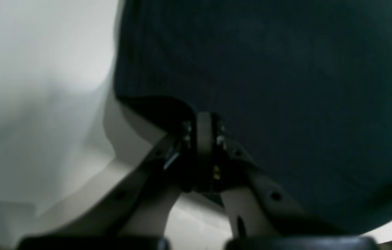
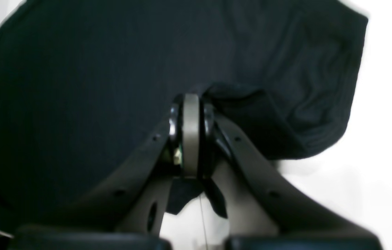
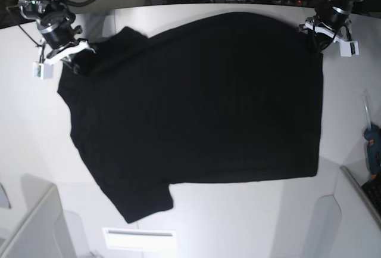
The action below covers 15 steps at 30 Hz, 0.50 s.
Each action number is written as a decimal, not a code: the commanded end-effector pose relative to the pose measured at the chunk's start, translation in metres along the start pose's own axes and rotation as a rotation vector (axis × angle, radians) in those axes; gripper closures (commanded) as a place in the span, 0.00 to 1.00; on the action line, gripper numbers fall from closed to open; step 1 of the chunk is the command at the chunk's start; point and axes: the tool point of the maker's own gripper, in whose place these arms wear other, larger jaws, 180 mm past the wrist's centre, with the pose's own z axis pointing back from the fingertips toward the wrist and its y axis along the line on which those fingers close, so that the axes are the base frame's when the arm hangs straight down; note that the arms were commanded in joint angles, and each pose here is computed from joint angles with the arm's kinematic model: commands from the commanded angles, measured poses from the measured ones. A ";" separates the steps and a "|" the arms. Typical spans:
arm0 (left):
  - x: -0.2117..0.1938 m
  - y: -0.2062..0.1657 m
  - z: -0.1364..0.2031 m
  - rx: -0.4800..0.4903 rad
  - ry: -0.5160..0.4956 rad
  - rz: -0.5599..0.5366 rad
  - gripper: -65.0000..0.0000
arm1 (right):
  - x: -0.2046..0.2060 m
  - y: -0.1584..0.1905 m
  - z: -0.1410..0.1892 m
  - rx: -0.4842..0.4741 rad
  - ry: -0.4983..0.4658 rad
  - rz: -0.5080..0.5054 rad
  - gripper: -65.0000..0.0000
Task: Fold the T-shirt properly
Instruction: 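Lift the shirt's shoulder edge with both grippers and shift it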
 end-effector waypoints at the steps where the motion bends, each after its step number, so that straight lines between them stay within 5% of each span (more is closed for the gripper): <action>1: 0.011 -0.003 0.000 -0.013 -0.022 -0.010 1.00 | 0.015 0.004 0.000 0.016 -0.039 0.014 1.00; 15: 0.047 0.000 -0.017 0.022 -0.065 0.084 1.00 | 0.047 -0.002 -0.038 -0.040 -0.046 0.072 1.00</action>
